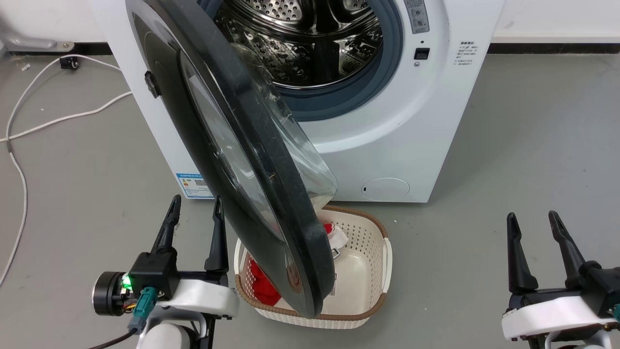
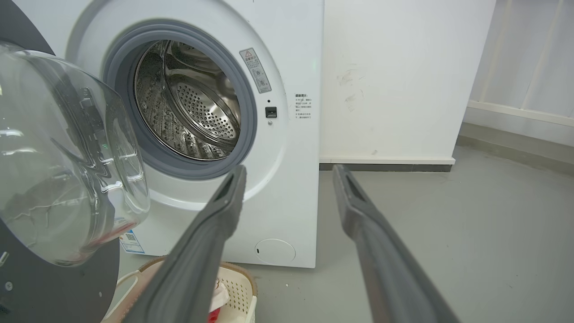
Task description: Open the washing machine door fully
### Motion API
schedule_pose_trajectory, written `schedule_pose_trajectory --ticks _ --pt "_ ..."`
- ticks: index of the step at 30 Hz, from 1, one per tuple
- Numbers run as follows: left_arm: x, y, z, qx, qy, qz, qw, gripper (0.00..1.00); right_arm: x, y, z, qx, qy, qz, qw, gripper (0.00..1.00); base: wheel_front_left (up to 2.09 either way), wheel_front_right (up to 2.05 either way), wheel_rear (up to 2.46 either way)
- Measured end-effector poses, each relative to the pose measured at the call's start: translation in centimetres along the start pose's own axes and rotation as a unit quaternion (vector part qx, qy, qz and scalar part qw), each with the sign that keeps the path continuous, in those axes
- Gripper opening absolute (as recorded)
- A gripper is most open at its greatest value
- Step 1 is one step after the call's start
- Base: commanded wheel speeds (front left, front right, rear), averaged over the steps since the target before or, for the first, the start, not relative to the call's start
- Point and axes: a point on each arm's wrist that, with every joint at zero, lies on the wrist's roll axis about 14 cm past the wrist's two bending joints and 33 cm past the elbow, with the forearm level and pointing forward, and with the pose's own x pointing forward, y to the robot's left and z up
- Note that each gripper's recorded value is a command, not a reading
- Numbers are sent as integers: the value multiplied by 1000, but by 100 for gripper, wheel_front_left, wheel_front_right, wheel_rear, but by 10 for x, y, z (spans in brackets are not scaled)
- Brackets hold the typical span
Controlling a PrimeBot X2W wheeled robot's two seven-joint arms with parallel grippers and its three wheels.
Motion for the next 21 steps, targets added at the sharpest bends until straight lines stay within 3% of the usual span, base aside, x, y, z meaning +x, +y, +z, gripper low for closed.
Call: schedule_pose_trajectory --ticks 1,2,11,21 --pt "0 0 0 0 0 0 1000 42 0 0 0 0 0 0 1000 100 0 0 0" --pt "0 0 -1 0 1 0 1000 0 0 0 0 1 0 0 1000 100 0 0 0" --pt "4 1 10 -10 -17 3 1000 0 0 0 0 4 -1 -1 1000 100 0 0 0" --pt "20 6 103 -23 -163 14 986 0 2 -1 0 4 -1 -1 1000 100 0 0 0"
